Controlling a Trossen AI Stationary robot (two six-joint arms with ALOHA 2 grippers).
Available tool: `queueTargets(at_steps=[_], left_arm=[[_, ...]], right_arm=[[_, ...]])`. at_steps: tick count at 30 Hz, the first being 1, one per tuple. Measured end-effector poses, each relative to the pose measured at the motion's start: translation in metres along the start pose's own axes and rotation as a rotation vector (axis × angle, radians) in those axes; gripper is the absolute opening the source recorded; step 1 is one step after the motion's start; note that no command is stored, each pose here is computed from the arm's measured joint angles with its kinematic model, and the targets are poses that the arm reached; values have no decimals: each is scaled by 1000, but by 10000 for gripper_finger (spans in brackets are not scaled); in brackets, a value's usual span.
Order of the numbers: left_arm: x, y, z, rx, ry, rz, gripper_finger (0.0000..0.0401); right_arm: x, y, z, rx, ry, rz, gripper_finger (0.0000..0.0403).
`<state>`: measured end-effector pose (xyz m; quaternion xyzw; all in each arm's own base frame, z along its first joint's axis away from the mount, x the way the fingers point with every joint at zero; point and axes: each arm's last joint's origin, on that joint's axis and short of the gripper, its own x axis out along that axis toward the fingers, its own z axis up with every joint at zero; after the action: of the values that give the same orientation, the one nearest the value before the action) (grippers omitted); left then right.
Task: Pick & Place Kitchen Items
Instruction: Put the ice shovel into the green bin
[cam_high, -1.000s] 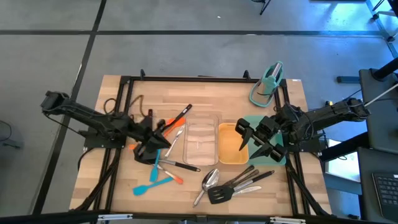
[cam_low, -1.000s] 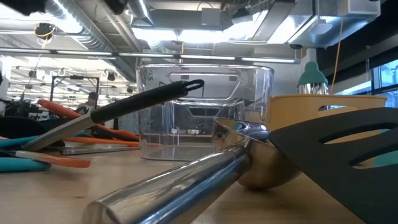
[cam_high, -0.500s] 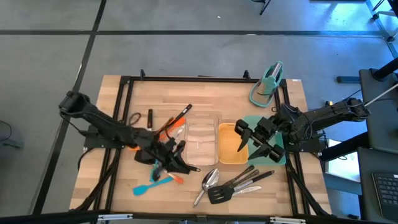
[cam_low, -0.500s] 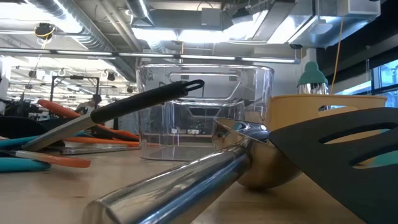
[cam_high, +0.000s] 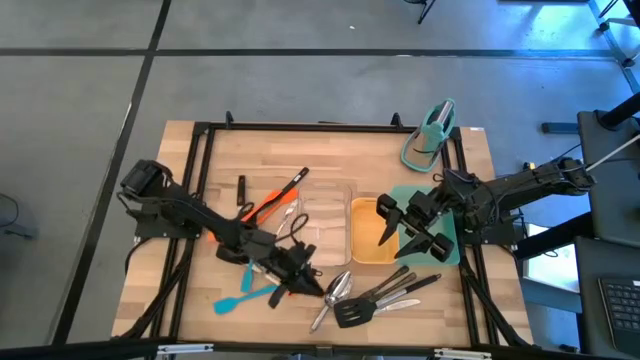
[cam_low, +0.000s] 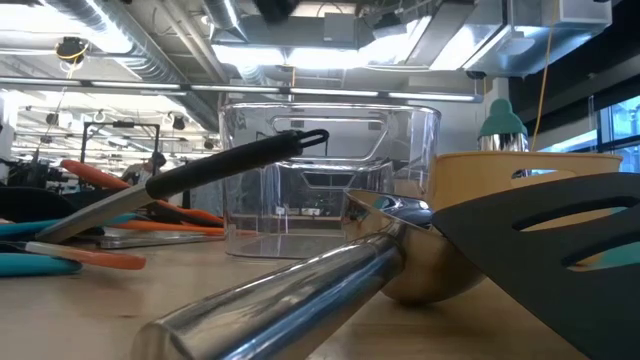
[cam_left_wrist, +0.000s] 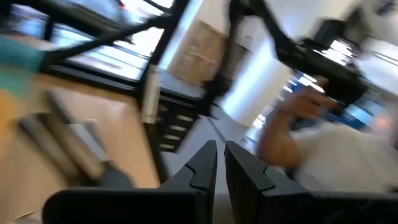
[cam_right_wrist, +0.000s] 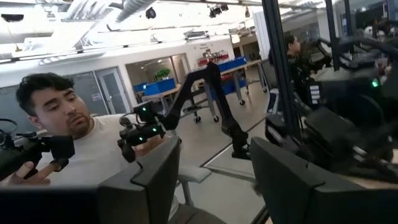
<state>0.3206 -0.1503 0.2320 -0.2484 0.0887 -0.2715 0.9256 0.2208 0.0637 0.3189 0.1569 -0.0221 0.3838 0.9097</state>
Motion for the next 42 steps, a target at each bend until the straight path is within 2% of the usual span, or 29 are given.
queueTargets(at_steps=[8,15,17,19,21,22,28,31,33,39,42], left_arm=[[12,-19,10,77,20,-161,29],[17,-52,16,189,62,-403,29],[19,-60,14,218,99,-450,29],[18,-64,8,225,191,-449,29],[18,-65,1,235,312,-388,29],[17,-65,-1,239,362,-323,29],[7,-73,-5,355,608,259,29],[-1,-77,-6,365,662,446,29],[-5,-78,-9,343,697,509,29],[-13,-78,-22,240,740,575,29],[-18,-78,-30,245,763,614,29]], right_arm=[[0,-1,-3,16,24,-9,201],[0,-1,-4,23,34,-12,201],[0,-1,-4,24,36,-13,201],[0,-1,-4,24,36,-13,201],[0,-1,-4,24,35,-13,201],[0,-1,-4,23,34,-13,201],[0,-1,-4,22,33,-12,201],[0,-1,-4,25,36,-14,202],[0,-2,-5,30,45,-18,202],[0,-3,-8,48,70,-34,202],[0,-5,-9,53,62,-94,202]])
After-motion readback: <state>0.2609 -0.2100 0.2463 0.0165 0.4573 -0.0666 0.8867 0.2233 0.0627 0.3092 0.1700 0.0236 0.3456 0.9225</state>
